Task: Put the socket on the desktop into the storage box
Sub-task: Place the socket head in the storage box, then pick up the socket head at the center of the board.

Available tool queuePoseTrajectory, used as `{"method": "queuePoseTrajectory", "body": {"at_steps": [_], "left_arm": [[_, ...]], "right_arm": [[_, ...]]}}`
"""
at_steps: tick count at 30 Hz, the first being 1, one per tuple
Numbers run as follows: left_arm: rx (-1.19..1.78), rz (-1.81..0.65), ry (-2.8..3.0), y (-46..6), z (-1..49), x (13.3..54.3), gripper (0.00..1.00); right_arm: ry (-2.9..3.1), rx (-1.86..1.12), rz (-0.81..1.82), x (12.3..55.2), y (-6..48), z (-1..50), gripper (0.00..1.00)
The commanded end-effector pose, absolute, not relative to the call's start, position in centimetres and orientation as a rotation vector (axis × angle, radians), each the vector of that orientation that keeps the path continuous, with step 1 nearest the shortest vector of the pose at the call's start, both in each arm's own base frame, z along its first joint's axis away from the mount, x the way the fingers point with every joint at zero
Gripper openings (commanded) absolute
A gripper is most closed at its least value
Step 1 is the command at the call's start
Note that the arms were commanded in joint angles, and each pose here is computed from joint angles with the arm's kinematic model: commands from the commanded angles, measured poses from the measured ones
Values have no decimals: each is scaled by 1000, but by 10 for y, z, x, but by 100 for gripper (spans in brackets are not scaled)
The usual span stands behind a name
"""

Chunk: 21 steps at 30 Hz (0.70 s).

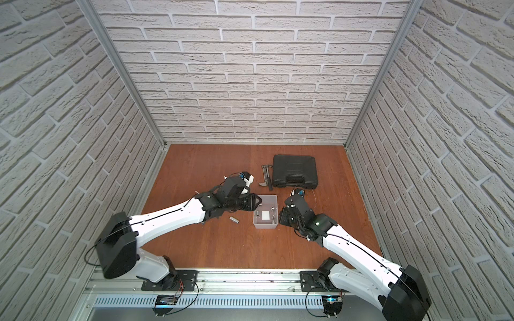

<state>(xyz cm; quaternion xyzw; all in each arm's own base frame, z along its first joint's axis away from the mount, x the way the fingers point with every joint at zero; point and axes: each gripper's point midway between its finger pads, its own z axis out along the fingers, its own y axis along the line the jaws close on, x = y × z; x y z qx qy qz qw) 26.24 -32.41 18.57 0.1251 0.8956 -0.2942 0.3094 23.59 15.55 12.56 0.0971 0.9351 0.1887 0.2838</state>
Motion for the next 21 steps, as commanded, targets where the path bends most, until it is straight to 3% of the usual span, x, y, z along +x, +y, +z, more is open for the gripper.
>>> {"method": "queuePoseTrajectory", "body": {"at_steps": [1, 6, 10, 16, 21], "left_arm": [[300, -491, 2384, -260, 178, 261, 45], [45, -311, 2489, -169, 140, 251, 47], [-176, -330, 2536, -127, 111, 241, 49], [-193, -354, 2581, -126, 90, 245, 53], [-129, -357, 2628, -144, 82, 263, 49]], "right_arm": [[2436, 120, 539, 246, 182, 149, 28], [2434, -8, 545, 245, 213, 154, 31], [2434, -34, 519, 247, 222, 154, 35], [2435, -50, 519, 248, 227, 156, 37], [2435, -55, 510, 246, 224, 159, 36]]}}
